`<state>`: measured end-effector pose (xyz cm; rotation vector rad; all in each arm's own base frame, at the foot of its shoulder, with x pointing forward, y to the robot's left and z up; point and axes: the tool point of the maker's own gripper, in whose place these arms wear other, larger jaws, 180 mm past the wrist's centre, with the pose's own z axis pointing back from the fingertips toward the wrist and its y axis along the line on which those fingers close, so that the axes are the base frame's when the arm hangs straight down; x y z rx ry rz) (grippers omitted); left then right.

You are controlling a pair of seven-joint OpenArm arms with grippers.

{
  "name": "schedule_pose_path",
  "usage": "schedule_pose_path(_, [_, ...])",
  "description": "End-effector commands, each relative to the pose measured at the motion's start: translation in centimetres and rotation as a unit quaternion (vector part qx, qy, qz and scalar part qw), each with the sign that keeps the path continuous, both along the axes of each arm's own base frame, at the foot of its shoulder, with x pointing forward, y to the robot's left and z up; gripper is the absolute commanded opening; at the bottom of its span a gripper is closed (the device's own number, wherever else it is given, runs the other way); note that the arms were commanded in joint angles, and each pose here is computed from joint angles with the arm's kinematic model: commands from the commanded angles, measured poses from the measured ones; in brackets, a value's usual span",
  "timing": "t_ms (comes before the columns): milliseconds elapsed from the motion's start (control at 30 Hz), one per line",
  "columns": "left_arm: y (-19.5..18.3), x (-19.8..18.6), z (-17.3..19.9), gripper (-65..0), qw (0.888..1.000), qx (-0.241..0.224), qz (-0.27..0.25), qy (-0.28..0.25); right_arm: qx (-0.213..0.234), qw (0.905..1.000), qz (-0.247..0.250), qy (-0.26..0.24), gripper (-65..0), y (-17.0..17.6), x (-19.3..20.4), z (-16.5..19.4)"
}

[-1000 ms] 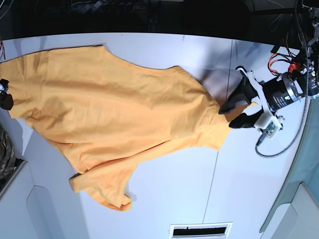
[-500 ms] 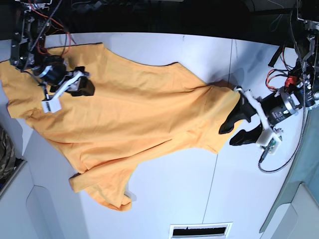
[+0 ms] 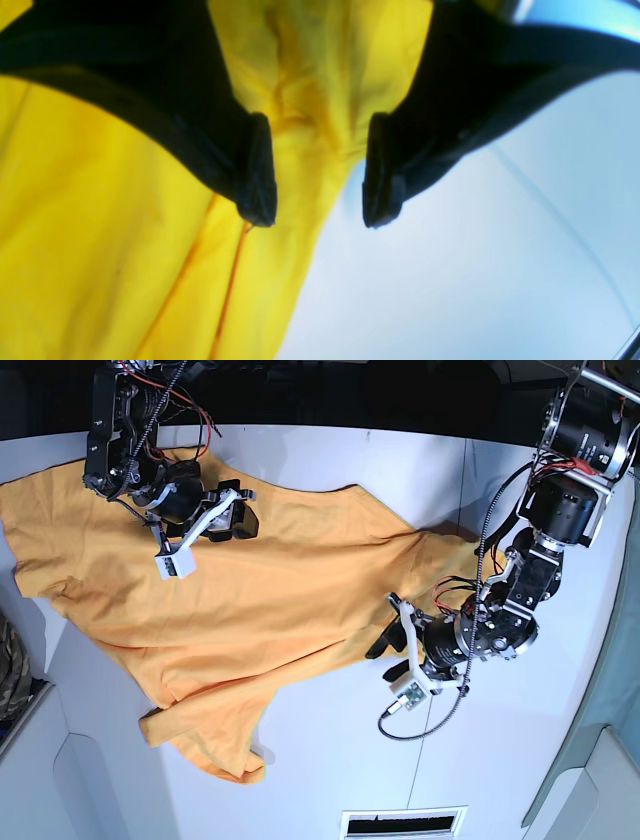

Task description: Layout the t-shirt on the table in an organized manner, then fold the t-shirt properly

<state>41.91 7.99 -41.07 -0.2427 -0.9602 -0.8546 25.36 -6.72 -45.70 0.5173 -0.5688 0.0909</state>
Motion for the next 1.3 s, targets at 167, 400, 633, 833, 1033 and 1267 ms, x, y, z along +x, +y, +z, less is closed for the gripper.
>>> schedule_pose_path(167, [1.2, 1.3, -1.7, -33.6, 0.999, 0.044, 0.008, -0.024, -0.01, 0.9998, 0.003, -0.016, -38.5, -0.3, 0.8, 0.6])
schedule_pose_path(400, [4.1, 1.3, -3.3, -47.7, 0.994, 0.1, 0.044, -0.02, -0.026, 0.9996, 0.008, -0.006, -38.5, -0.7, 0.2, 0.0])
schedule_pose_path(633, [6.5, -3.6, -6.7, -62.1, 0.985, 0.151, 0.006, 0.082, -0.065, 0.9974, 0.008, 0.029, -65.0, -4.5, -4.0, -2.2])
schedule_pose_path(833, [8.2, -8.5, -6.2, -62.0, 0.987, 0.132, -0.005, 0.092, -0.122, 0.9917, 0.015, 0.038, -65.0, -10.1, -6.4, -2.9])
schedule_pose_path(1033, [3.5, -15.5, -4.6, -61.9, 0.986, 0.078, -0.064, 0.131, -0.178, 0.9839, 0.013, 0.009, -65.0, -15.1, -4.5, -1.4])
schedule_pose_path(1267, [-4.5, -19.7, -0.4, -55.2, 0.986, -0.018, -0.127, 0.102, -0.215, 0.9766, -0.004, -0.013, -65.0, -18.5, -2.3, 0.4])
